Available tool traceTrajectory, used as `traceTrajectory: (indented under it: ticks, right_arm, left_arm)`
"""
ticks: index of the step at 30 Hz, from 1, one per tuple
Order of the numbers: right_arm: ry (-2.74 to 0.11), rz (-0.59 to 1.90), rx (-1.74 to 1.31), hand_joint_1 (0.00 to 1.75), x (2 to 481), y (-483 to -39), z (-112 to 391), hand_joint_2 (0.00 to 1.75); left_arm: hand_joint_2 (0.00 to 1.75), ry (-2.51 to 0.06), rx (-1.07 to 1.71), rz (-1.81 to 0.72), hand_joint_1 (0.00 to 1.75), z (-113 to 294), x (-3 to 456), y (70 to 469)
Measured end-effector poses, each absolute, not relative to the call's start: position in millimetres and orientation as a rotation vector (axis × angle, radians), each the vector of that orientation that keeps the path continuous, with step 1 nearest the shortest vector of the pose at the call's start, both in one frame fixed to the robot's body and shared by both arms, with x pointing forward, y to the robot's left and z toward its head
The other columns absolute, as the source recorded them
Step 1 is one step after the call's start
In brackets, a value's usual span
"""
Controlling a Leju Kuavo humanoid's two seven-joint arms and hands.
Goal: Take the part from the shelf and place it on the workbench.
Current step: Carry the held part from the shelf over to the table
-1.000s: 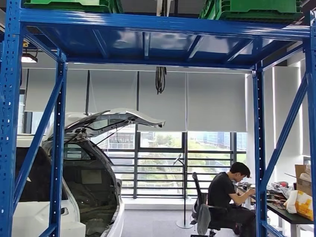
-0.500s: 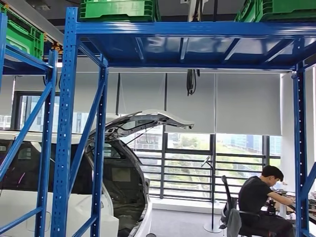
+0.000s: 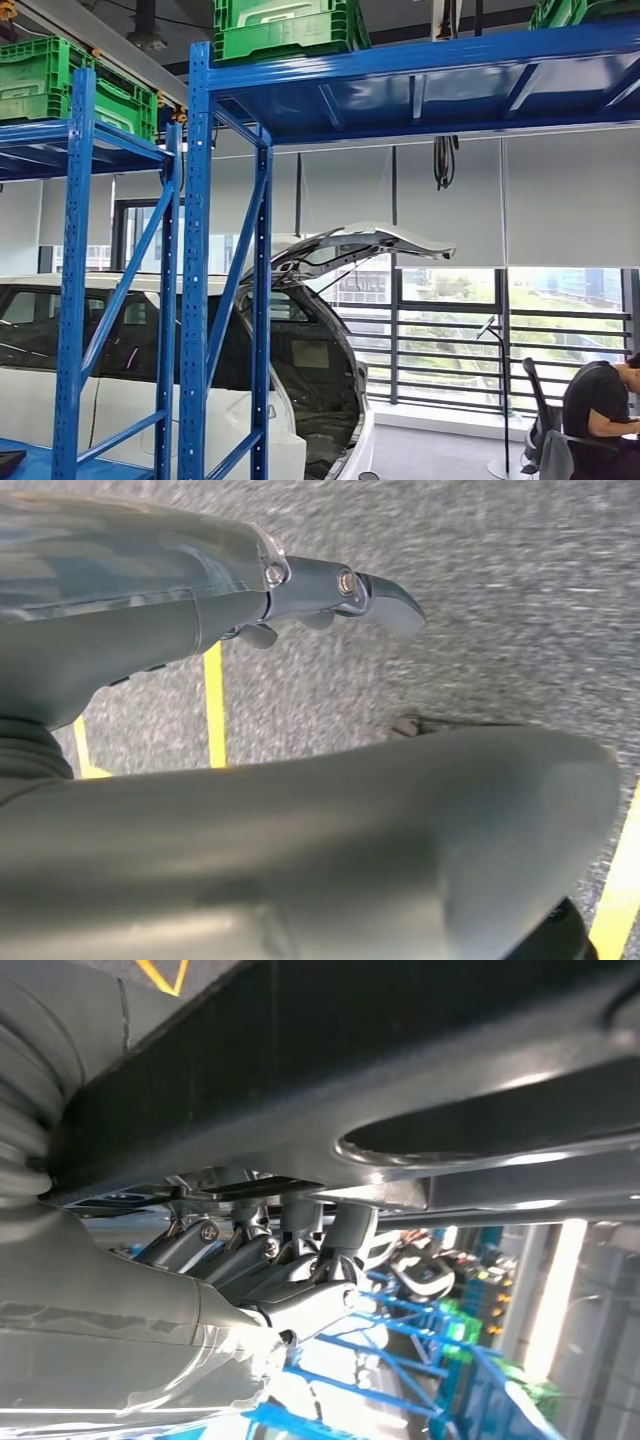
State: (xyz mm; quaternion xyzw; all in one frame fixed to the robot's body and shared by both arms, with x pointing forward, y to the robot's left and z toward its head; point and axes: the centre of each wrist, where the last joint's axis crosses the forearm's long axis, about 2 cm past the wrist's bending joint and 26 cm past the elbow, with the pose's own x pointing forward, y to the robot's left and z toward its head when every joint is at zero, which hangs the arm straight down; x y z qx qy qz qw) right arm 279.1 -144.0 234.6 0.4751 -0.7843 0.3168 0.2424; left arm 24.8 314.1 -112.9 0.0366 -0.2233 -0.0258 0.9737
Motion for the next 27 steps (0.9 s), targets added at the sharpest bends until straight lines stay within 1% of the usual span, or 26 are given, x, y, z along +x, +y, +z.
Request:
traceTrajectory:
  ticks: [27]
  right_arm:
    - [-2.138, 0.881, 1.299, 1.75, 278.3, -145.5, 231.0, 1.75]
  left_arm:
    - [1.75, -0.454, 0.073, -0.061, 0.00, -112.5, 29.0, 314.7]
